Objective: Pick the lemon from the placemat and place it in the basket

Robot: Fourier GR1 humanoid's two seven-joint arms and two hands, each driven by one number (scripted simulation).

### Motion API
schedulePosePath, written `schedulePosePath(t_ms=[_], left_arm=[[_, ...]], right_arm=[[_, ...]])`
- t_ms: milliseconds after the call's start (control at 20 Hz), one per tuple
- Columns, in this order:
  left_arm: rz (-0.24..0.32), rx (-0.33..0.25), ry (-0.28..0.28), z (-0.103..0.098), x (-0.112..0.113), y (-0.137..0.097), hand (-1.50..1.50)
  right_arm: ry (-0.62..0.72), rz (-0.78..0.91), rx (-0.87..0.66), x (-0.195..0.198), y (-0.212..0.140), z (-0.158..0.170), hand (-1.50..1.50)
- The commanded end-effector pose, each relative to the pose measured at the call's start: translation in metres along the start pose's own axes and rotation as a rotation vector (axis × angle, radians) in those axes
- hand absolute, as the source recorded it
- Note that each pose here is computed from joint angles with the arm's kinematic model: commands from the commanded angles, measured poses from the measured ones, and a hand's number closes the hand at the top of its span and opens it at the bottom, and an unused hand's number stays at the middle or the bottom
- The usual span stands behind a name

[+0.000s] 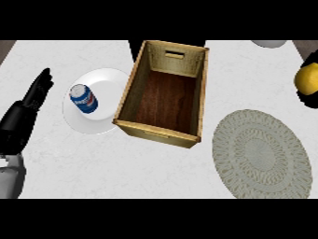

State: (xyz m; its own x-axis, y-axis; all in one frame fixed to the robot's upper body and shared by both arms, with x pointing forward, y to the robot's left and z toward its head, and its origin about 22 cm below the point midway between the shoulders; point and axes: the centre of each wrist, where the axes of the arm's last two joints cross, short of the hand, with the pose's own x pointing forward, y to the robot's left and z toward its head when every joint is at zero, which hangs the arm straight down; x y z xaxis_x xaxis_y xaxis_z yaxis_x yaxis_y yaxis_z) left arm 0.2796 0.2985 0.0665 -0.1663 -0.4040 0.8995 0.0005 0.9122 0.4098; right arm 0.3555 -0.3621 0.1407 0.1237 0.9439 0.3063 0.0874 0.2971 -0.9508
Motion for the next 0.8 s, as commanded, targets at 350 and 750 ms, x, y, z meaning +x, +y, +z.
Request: schedulePosePath(t_ms=[350,750], left_arm=[[0.005,-0.011,-0.013,-0.001,0.003,0.003,0.0],[0.003,-0.017,0.005,-0.007,0.01,-0.002,0.0]], right_arm=[[-0.312,-0.416,-0.256,0.104,-0.137,0.016,1.5],[-0.389,-0.486,-0.106,0.191,-0.196,0.041,1.5]])
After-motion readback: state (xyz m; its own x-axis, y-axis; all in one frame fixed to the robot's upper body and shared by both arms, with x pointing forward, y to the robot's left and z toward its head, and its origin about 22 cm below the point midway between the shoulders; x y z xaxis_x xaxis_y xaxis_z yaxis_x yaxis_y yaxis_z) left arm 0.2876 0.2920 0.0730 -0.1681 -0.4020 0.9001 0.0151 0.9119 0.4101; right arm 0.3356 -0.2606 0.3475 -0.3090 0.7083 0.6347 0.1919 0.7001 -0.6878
